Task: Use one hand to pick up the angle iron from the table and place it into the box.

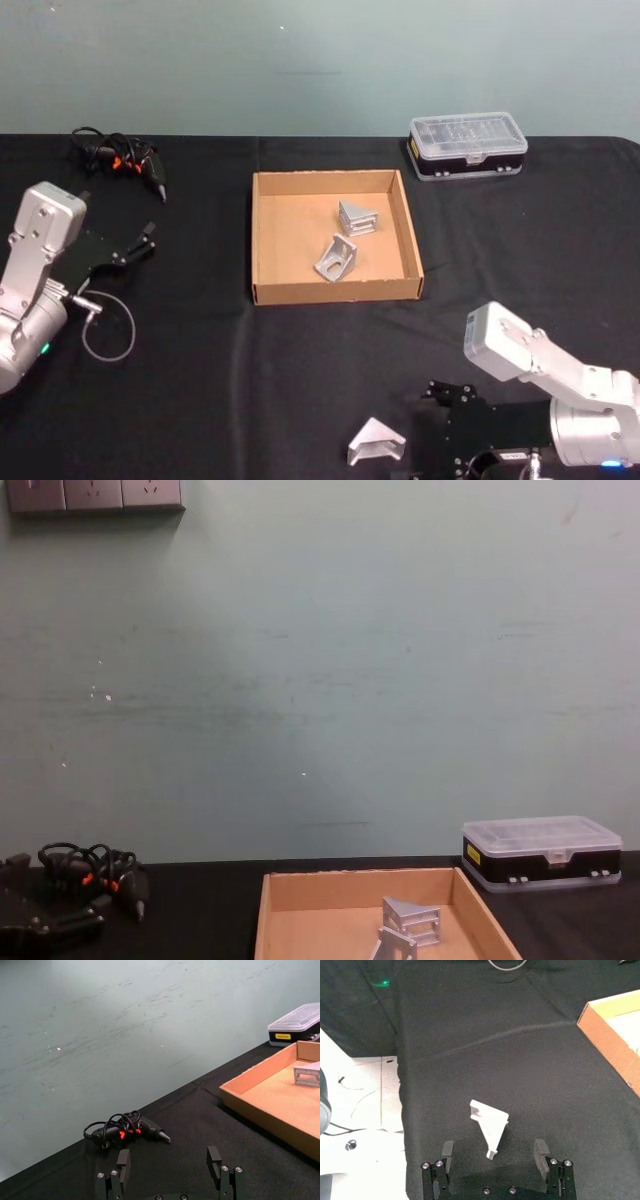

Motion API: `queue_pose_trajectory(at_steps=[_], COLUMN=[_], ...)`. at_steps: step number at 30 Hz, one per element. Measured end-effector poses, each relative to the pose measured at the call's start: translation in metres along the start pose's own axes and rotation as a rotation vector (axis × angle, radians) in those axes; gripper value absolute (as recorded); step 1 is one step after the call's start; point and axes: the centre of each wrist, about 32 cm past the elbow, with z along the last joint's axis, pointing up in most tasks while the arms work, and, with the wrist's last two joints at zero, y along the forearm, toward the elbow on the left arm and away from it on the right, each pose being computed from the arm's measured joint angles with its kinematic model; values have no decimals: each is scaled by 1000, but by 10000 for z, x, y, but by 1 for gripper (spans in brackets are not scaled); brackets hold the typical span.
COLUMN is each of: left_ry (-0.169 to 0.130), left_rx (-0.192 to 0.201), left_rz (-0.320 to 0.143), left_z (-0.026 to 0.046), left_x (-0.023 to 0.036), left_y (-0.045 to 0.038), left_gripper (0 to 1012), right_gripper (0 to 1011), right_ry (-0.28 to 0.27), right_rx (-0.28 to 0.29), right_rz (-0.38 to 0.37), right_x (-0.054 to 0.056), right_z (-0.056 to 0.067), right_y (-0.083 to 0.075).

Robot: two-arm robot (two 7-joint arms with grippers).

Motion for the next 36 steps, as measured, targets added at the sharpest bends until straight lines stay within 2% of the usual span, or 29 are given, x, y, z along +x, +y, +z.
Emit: queue_pose_trajectory(at_steps=[5, 20, 29, 31, 33, 34, 36], left_ry=[0, 0, 0, 0, 0, 0, 0], left_rx=[0, 0, 0, 0, 0, 0, 0], left_rz=[0, 0, 0, 0, 0, 0, 0], left_z=[0, 0, 0, 0, 0, 0, 0], left_x=[0, 0, 0, 0, 0, 0, 0], left_y=[0, 0, 0, 0, 0, 0, 0], left_gripper=[1005, 1004, 1005, 1005, 1005, 1005, 1005], right_gripper=[1004, 990, 762, 684, 653, 583, 520], right_ry=[-10, -21, -21, -21, -21, -21, -21], right_rx=[-28, -32, -31, -30, -30, -30, -30], right_rz=[7, 4, 4, 3, 3, 3, 3], right_x=[15, 26, 23, 24, 23, 23, 23], right_z=[52, 83, 82, 82, 81, 82, 82], right_y=[61, 104, 99, 97, 97, 96, 95])
